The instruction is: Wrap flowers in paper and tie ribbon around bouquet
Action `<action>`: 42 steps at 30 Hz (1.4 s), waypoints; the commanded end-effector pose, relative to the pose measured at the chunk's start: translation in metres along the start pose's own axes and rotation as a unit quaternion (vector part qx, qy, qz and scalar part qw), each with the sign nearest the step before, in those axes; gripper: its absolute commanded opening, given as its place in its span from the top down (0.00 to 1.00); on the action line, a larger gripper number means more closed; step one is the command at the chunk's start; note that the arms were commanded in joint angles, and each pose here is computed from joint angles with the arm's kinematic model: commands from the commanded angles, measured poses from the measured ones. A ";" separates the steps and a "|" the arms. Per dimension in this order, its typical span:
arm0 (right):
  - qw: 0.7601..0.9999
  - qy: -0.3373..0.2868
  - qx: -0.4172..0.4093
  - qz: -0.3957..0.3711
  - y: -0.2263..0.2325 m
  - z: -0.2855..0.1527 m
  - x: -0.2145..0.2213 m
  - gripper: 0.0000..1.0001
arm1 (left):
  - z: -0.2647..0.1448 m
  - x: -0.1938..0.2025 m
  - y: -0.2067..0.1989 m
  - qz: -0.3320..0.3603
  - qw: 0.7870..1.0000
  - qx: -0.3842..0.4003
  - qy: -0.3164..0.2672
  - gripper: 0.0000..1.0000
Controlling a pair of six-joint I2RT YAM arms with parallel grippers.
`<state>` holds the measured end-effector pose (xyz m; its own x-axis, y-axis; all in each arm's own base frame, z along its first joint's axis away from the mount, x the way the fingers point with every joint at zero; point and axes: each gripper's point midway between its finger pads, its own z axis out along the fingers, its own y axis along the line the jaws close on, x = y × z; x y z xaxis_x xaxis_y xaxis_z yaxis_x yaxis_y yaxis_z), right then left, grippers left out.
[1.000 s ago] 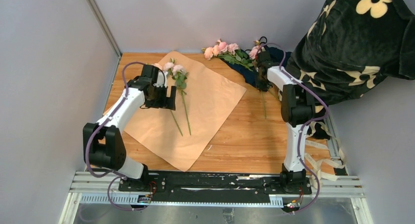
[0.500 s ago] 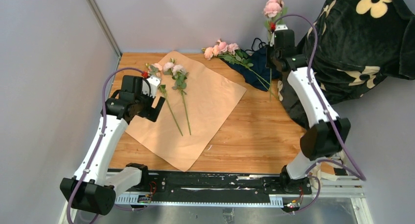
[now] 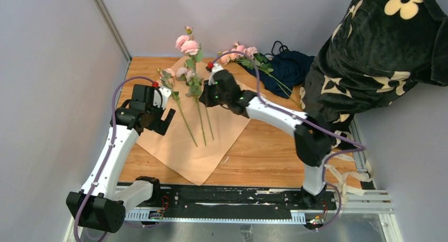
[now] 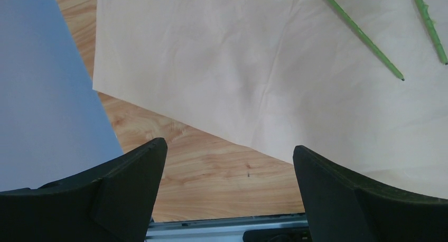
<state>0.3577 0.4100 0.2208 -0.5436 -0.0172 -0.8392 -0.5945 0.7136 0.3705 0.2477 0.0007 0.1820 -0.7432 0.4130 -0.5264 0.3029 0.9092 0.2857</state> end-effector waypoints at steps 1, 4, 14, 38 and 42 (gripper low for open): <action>0.998 -0.018 -0.033 0.055 0.037 0.060 0.008 1.00 | 0.003 0.000 0.000 0.006 1.000 0.003 -0.002 0.00; 0.997 0.013 -0.019 0.068 0.034 0.102 0.029 1.00 | 0.003 -0.001 -0.001 0.007 1.000 0.006 -0.005 0.00; 0.994 0.099 0.039 0.028 -0.008 0.140 0.083 0.57 | -0.003 -0.002 0.002 -0.001 1.000 -0.003 -0.015 0.00; 0.896 0.303 0.316 -0.071 -0.431 -0.120 0.037 0.69 | 0.041 0.021 0.007 0.012 0.995 -0.006 0.097 0.00; 0.885 0.317 0.323 -0.112 -0.453 -0.112 0.034 0.71 | 0.047 0.023 0.007 0.016 0.993 -0.007 0.113 0.00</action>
<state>0.5286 0.0161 0.0505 -0.8457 -0.3356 -0.4149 -0.2991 0.9420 -0.1524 0.2579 0.0130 0.1368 -0.8435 0.4104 -0.3465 0.3208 0.9024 0.2878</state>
